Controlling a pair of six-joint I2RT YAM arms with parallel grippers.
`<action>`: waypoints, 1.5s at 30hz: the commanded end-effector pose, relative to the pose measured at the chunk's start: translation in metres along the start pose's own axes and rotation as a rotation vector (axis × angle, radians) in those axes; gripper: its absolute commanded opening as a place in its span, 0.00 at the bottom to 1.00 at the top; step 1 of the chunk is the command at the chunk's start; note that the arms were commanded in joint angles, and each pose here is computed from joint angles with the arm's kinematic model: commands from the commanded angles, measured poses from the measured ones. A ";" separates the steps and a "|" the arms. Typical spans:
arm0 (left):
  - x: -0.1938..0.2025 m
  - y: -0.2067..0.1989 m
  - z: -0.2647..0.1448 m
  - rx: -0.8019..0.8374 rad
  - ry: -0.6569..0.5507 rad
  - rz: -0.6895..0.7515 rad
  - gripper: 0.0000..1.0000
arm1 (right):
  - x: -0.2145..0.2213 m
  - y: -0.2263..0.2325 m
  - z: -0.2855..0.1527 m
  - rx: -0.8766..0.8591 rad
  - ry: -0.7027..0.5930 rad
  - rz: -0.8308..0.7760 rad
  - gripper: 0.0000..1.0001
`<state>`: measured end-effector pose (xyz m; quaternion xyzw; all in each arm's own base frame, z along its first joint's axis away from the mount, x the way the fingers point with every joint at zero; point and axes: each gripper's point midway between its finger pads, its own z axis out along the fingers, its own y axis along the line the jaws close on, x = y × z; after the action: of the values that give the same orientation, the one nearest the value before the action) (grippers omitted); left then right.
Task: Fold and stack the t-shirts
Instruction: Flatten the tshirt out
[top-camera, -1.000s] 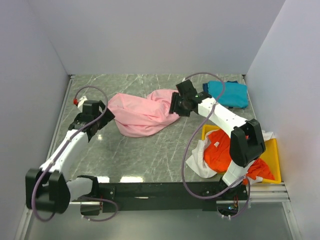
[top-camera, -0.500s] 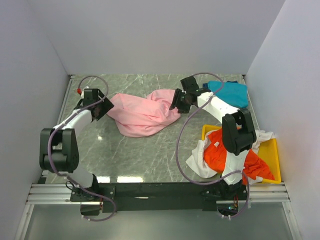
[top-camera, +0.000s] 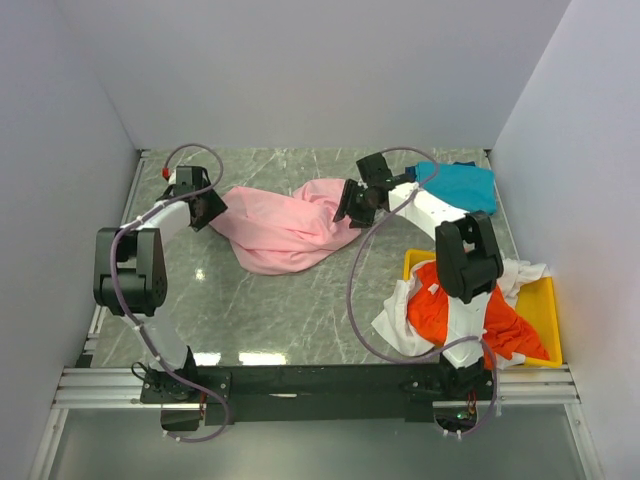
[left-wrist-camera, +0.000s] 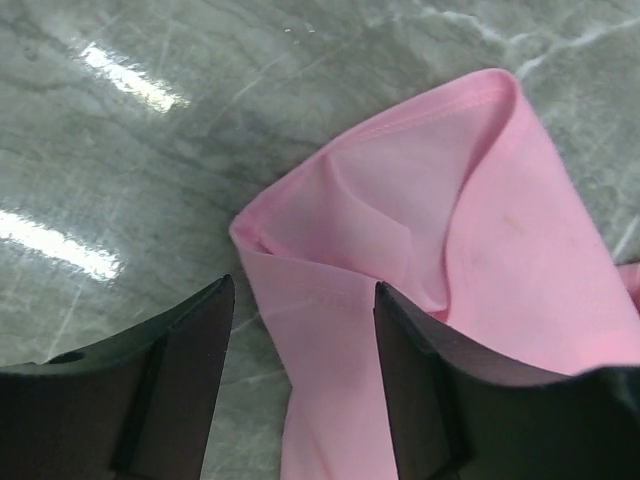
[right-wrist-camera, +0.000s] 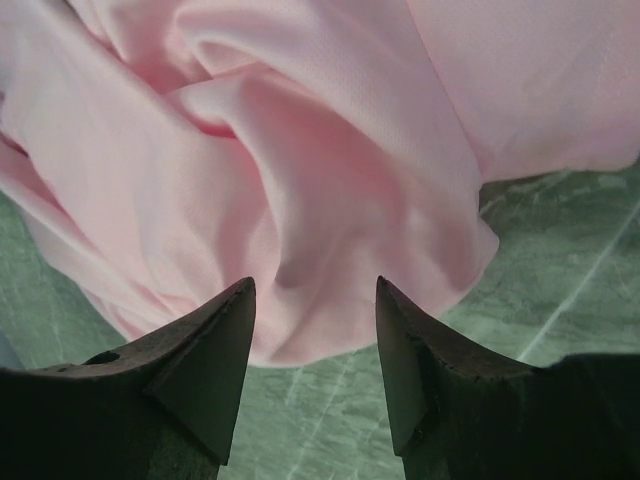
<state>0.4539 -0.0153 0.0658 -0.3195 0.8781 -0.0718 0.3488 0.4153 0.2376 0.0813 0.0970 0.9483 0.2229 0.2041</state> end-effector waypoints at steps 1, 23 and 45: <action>-0.008 0.010 0.002 -0.058 -0.020 0.034 0.64 | -0.012 0.013 0.007 -0.037 -0.013 -0.033 0.59; -0.048 -0.005 0.003 -0.010 -0.064 0.041 0.00 | -0.064 0.089 -0.064 -0.273 -0.101 -0.090 0.00; -0.207 -0.017 -0.400 0.398 -1.054 -0.242 0.00 | -0.088 0.166 -0.371 -0.539 -0.780 -0.424 0.00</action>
<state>0.3285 0.0492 0.4771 -0.3335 0.5340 -0.1307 0.7658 0.3644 0.2260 0.4509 -0.0681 0.7559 0.3606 0.5421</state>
